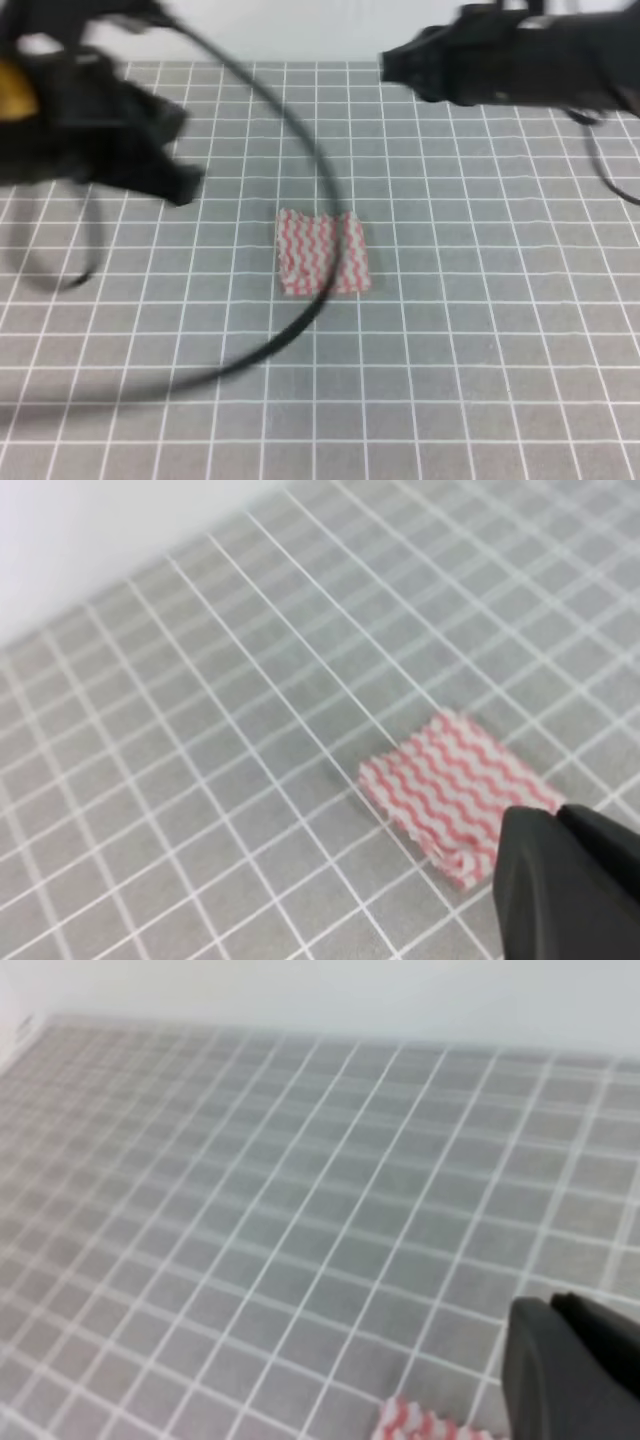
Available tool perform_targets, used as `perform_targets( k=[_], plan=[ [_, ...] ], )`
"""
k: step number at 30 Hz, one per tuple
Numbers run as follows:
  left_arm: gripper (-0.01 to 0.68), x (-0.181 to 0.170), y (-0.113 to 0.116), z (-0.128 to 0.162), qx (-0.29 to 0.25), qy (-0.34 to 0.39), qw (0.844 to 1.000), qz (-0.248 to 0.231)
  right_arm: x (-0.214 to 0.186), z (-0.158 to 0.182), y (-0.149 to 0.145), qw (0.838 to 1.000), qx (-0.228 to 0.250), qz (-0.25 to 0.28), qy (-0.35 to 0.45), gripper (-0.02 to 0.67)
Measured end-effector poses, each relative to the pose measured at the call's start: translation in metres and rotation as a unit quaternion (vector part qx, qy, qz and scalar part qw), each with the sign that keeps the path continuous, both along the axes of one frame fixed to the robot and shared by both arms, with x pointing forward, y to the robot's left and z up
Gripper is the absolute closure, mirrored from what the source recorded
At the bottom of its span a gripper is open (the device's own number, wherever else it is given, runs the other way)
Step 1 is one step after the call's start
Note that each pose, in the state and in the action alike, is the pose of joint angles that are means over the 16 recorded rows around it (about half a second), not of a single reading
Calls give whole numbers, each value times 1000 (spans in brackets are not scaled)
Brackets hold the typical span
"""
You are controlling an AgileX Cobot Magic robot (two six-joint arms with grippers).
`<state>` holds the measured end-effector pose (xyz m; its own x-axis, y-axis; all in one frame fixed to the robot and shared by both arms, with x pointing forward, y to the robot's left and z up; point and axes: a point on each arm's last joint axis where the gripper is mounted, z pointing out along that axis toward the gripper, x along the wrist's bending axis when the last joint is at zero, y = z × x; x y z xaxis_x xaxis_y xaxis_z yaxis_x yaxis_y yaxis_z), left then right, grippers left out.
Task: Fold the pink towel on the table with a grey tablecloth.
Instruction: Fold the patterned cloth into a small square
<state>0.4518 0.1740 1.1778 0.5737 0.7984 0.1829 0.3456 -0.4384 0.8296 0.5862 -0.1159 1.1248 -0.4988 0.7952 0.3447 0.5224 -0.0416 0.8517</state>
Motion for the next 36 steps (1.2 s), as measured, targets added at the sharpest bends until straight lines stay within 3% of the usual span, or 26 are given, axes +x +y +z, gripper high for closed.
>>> perform_targets(
  k=[10,21,28,36],
  plan=[
    [673,-77,52,-5,-72,-16,996,49,-117,45,-63,991,49,-62,-110,665],
    [673,-131,86,-42,-110,-18,991,72,-233,45,-118,970,94,-70,-214,665],
    [673,-147,96,-57,-122,-3,989,81,-264,35,-131,963,102,-63,-243,665],
    [673,-155,100,-67,-105,38,990,90,-269,29,-131,966,88,-48,-239,665]
  ],
)
